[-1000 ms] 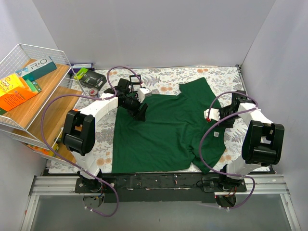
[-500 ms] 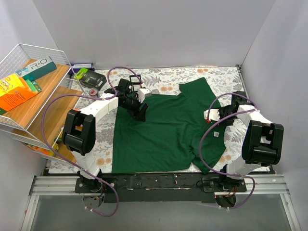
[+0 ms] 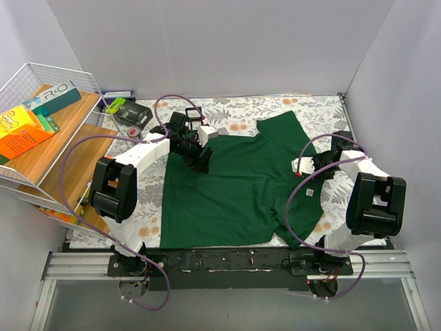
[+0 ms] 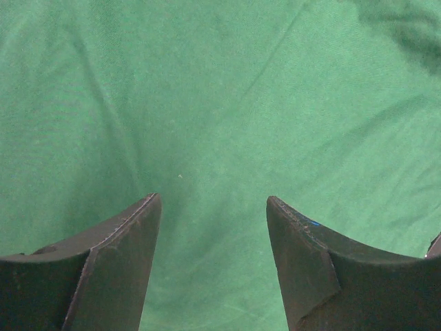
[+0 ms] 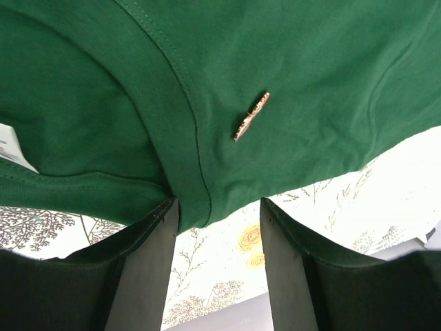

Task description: Remove the brooch from the garment

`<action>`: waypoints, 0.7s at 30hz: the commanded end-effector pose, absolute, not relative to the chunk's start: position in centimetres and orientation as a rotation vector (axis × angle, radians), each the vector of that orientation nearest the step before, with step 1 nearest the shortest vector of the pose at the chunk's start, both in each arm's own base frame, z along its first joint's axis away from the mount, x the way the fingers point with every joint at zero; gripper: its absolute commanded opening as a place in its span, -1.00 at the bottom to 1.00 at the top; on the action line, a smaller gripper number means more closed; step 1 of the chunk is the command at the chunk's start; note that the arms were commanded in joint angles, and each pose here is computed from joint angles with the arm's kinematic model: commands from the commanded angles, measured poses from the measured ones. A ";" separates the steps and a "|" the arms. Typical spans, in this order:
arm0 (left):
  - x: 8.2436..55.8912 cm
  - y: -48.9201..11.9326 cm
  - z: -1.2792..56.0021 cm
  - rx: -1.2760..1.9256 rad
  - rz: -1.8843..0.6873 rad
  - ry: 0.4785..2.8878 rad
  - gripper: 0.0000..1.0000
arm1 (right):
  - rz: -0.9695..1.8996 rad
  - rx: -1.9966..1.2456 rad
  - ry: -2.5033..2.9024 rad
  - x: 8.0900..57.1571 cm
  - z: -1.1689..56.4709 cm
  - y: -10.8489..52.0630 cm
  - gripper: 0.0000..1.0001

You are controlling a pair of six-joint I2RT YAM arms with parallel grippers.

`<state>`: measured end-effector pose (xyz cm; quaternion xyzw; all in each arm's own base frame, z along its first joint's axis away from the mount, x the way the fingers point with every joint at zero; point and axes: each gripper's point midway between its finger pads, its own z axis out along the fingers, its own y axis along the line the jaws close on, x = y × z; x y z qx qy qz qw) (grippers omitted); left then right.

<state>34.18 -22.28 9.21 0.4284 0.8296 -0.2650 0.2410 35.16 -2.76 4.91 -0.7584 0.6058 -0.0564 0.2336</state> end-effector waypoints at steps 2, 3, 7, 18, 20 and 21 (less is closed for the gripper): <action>34.7 -22.7 10.6 1.175 -0.716 2.226 0.23 | -0.121 -2.108 1.612 34.6 5.7 -2.2 0.15; 34.7 -22.7 10.5 1.171 -0.716 2.230 0.23 | -0.124 -2.111 1.612 34.6 5.7 -2.3 0.15; 34.8 -22.6 10.6 1.167 -0.713 2.228 0.23 | -0.137 -2.125 1.610 34.5 5.3 -2.4 0.14; 34.9 -22.6 10.4 1.167 -0.703 2.230 0.23 | -0.185 -2.146 1.594 35.3 4.8 -2.9 0.12; 34.9 -22.6 10.3 1.166 -0.705 2.234 0.23 | -0.195 -2.143 1.588 35.5 4.8 -2.9 0.11; 35.0 -22.7 10.4 1.164 -0.704 2.230 0.23 | -0.195 -2.141 1.585 35.5 4.8 -2.9 0.11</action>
